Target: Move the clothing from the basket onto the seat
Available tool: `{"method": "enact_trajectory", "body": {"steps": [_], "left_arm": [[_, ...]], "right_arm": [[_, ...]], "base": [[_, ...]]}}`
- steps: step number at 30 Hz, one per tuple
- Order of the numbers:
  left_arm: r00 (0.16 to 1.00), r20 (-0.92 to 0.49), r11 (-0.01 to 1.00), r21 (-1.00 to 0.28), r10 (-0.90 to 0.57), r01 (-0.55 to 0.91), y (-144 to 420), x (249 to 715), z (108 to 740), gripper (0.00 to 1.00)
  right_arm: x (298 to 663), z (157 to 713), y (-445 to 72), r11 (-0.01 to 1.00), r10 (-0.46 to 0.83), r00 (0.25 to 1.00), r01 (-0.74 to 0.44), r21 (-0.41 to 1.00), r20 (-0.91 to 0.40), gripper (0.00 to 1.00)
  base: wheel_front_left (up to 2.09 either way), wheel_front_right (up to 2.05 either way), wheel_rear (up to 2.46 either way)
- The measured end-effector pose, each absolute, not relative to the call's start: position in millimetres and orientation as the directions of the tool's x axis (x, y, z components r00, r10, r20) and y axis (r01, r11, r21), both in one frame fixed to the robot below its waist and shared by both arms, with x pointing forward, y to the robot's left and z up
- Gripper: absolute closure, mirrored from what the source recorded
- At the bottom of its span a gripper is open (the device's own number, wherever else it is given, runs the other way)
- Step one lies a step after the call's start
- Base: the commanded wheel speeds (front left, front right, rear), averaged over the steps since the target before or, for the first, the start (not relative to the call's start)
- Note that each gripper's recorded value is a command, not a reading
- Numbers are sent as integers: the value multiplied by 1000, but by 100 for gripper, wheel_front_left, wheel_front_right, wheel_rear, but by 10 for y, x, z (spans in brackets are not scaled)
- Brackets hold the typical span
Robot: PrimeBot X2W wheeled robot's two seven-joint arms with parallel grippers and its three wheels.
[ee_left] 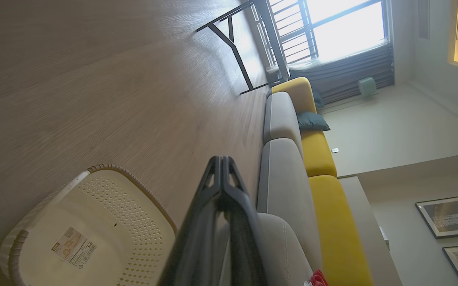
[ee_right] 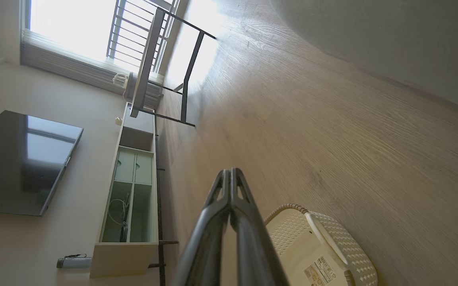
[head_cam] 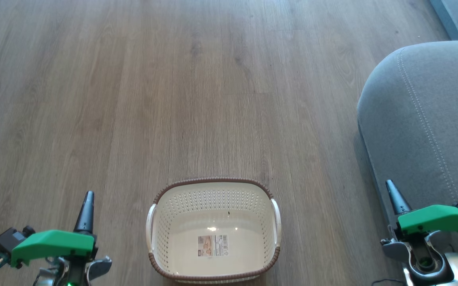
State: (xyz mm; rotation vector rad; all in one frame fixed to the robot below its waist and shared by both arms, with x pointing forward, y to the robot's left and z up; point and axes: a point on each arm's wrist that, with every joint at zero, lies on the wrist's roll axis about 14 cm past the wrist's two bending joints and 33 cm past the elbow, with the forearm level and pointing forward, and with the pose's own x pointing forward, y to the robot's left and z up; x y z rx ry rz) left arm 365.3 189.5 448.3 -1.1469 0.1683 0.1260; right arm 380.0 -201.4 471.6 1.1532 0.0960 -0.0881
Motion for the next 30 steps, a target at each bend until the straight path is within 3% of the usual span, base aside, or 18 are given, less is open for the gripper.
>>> {"method": "enact_trajectory", "body": {"steps": [30], "left_arm": [[992,-123,70,-990,-21,-122,1883,3712,4686,100]], "right_arm": [[3826,4846,-2050,71,-20,997,79,994,-78,100]], "base": [[0,0,0]]}}
